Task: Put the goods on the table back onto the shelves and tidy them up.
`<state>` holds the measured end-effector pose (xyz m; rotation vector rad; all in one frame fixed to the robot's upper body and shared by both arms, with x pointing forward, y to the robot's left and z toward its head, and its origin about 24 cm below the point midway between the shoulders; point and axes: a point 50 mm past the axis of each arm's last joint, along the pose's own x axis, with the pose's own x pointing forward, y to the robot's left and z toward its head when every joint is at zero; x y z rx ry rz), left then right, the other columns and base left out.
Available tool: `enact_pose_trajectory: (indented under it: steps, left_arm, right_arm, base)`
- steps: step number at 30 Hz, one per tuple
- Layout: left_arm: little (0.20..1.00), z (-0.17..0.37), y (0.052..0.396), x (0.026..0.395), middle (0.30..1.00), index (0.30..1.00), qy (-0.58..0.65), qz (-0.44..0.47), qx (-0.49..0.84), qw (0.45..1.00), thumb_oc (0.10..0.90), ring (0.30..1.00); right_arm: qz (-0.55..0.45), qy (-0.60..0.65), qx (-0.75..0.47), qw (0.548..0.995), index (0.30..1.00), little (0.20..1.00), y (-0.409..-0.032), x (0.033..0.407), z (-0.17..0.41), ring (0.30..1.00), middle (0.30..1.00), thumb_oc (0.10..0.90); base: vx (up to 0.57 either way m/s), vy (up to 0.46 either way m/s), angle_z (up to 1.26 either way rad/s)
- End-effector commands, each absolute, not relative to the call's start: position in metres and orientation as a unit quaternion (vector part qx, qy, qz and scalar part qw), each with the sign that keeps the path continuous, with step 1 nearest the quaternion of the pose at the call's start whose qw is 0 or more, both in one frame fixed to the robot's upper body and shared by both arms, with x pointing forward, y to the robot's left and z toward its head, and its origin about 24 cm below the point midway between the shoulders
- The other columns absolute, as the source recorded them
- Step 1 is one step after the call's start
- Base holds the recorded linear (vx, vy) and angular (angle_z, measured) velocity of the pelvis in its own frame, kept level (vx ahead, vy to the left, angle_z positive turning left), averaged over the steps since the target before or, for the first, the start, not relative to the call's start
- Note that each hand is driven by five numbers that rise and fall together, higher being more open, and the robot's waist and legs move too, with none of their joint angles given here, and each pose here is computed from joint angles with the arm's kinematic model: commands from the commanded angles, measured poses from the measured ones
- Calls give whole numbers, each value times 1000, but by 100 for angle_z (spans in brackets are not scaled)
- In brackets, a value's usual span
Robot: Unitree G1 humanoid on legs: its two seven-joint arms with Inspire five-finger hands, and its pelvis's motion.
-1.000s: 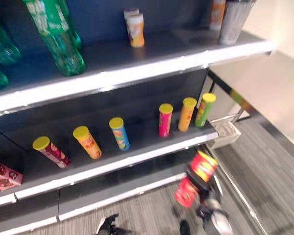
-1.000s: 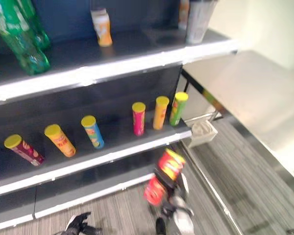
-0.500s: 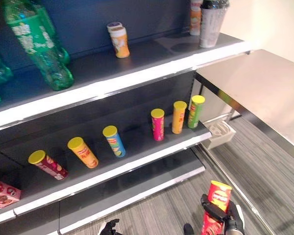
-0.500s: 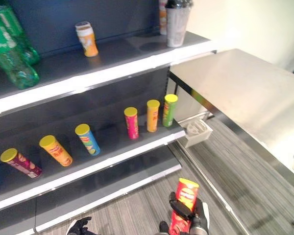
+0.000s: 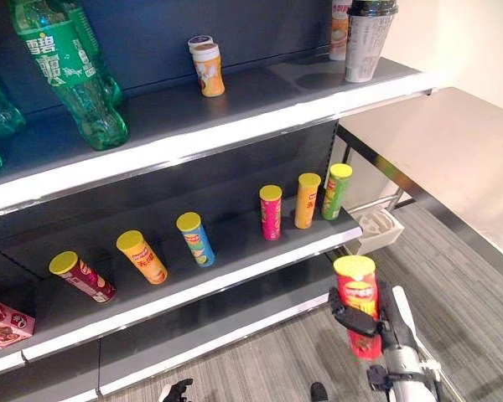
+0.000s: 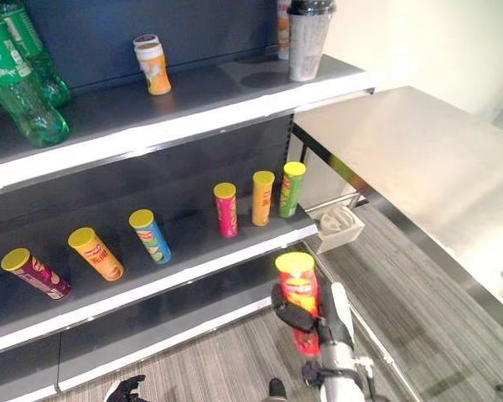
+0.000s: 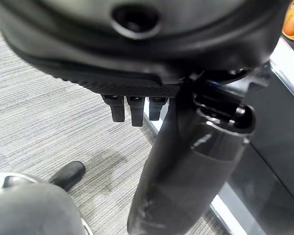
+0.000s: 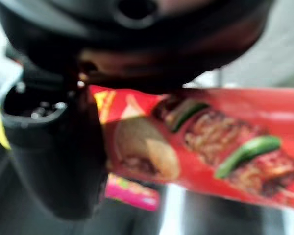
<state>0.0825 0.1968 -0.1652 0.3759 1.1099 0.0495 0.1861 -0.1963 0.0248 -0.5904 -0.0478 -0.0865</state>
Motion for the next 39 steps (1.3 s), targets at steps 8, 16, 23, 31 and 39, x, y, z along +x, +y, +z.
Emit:
enact_pose_trajectory:
  steps: [8,16,23,31,39]
  left_arm:
    - [900,-162,206,81,900,900,501,16,230,834,800,900]
    - [900,-159,203,92,900,900,481,21,227,846,800,900]
    - [900,-155,201,105,900,900,459,18,227,859,800,900]
    - [900,-153,202,113,900,900,446,32,225,865,800,900]
    - [900,-148,195,126,900,900,415,42,215,883,800,900]
  right_arm:
    - [-48,-212,-310,925,300,300,-142,229,62,300,300,400]
    - [-99,-230,-301,920,300,300,-134,262,71,300,300,400]
    - [-124,-253,-290,915,300,300,-128,280,85,300,300,400]
    - [-196,-292,-222,909,300,300,-126,301,114,300,300,400]
    - [-273,-380,-113,876,300,300,-121,313,167,300,300,400]
  base:
    - [22,42,11]
    - [2,81,11]
    - [-26,58,8]
    - [-20,30,4]
    - [4,50,16]
